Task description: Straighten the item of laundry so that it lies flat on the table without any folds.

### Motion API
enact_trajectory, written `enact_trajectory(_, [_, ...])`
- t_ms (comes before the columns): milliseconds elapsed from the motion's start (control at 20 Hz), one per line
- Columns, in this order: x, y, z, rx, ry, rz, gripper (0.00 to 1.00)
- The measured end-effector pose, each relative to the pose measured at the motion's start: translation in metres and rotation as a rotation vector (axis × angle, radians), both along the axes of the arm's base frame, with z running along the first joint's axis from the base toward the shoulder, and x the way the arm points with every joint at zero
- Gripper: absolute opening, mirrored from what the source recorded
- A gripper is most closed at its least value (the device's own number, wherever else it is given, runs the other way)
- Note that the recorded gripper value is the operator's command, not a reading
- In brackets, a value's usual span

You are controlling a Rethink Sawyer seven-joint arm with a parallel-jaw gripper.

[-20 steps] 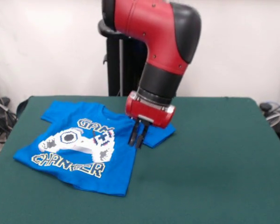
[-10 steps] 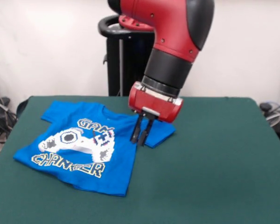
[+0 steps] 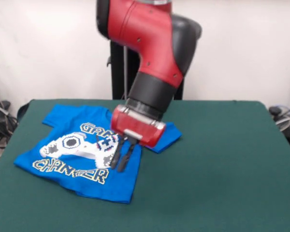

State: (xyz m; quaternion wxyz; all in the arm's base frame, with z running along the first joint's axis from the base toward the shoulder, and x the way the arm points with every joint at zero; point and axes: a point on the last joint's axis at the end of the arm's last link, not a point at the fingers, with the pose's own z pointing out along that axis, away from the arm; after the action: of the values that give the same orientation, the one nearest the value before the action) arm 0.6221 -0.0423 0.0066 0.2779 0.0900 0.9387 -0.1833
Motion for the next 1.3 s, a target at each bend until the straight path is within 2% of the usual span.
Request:
enact_trajectory(150, [-0.008, -0.015, -0.015, -0.013, -0.005, 0.002, 0.00])
enact_trajectory(300, [-0.031, -0.039, -0.050, -0.020, 0.028, -0.015, 0.00])
enact_trajectory(450, [-0.047, -0.043, -0.071, -0.012, 0.070, -0.018, 0.00])
enact_trajectory(650, [-0.054, -0.042, -0.084, 0.033, 0.092, 0.002, 0.00])
enact_trajectory(700, [-0.053, -0.046, -0.082, 0.054, 0.088, 0.004, 0.00])
enact_trajectory(750, [-0.051, -0.051, -0.080, 0.098, 0.097, 0.003, 0.00])
enact_trajectory(850, [-0.050, -0.054, -0.079, 0.129, 0.106, -0.002, 0.00])
enact_trajectory(900, [-0.048, -0.058, -0.078, 0.163, 0.115, -0.011, 0.00])
enact_trajectory(950, [-0.044, -0.066, -0.075, 0.234, 0.133, -0.029, 0.00])
enact_trajectory(1050, [-0.042, -0.071, -0.073, 0.284, 0.144, -0.040, 0.00])
enact_trajectory(1150, [-0.040, -0.083, -0.071, 0.382, 0.157, -0.059, 0.00])
enact_trajectory(1300, [-0.037, -0.090, -0.070, 0.460, 0.142, -0.071, 0.00])
